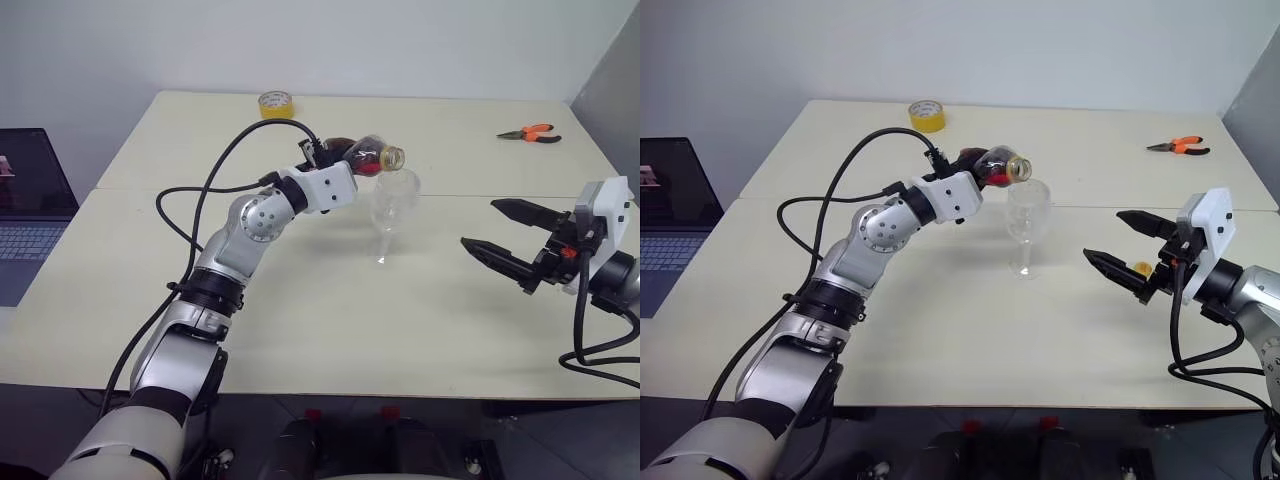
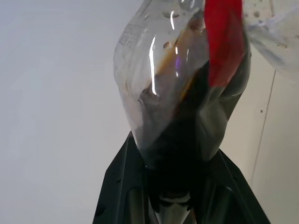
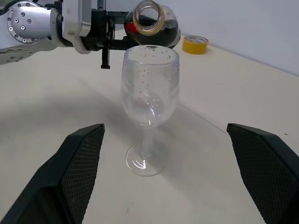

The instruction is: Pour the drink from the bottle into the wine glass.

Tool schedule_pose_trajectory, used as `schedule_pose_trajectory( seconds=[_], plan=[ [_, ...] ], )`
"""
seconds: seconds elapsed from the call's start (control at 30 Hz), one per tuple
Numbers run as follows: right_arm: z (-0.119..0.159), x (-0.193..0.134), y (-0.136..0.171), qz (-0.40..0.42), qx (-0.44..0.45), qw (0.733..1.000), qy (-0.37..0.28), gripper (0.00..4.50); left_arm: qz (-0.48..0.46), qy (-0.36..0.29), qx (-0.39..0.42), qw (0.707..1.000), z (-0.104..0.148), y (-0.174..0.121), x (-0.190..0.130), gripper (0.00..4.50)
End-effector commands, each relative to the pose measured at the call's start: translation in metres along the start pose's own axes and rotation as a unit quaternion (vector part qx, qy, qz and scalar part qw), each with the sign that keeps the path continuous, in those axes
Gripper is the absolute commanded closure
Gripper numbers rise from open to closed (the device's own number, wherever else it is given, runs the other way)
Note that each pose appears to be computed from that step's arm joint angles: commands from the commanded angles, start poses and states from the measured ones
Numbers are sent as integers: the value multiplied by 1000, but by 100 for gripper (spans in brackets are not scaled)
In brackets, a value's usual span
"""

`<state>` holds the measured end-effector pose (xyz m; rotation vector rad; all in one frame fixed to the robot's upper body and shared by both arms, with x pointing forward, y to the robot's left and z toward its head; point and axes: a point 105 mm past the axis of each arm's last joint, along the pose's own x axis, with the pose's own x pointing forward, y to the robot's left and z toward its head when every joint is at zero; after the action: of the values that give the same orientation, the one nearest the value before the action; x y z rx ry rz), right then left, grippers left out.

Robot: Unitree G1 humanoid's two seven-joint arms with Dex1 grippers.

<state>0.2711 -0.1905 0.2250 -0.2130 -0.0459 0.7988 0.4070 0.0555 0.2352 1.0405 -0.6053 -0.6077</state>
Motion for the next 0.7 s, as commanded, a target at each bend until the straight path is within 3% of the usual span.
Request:
schedule_pose_trajectory(
  seconds=[0.03,0.7],
  plan=[
    [10,-3,2,0,-16,1000,-16,0,27,-32,53,998,17,20,3,368],
    [8,-4,2,-5,-14,1000,-11,0,38,-20,134,990,10,35,1,368]
  ],
)
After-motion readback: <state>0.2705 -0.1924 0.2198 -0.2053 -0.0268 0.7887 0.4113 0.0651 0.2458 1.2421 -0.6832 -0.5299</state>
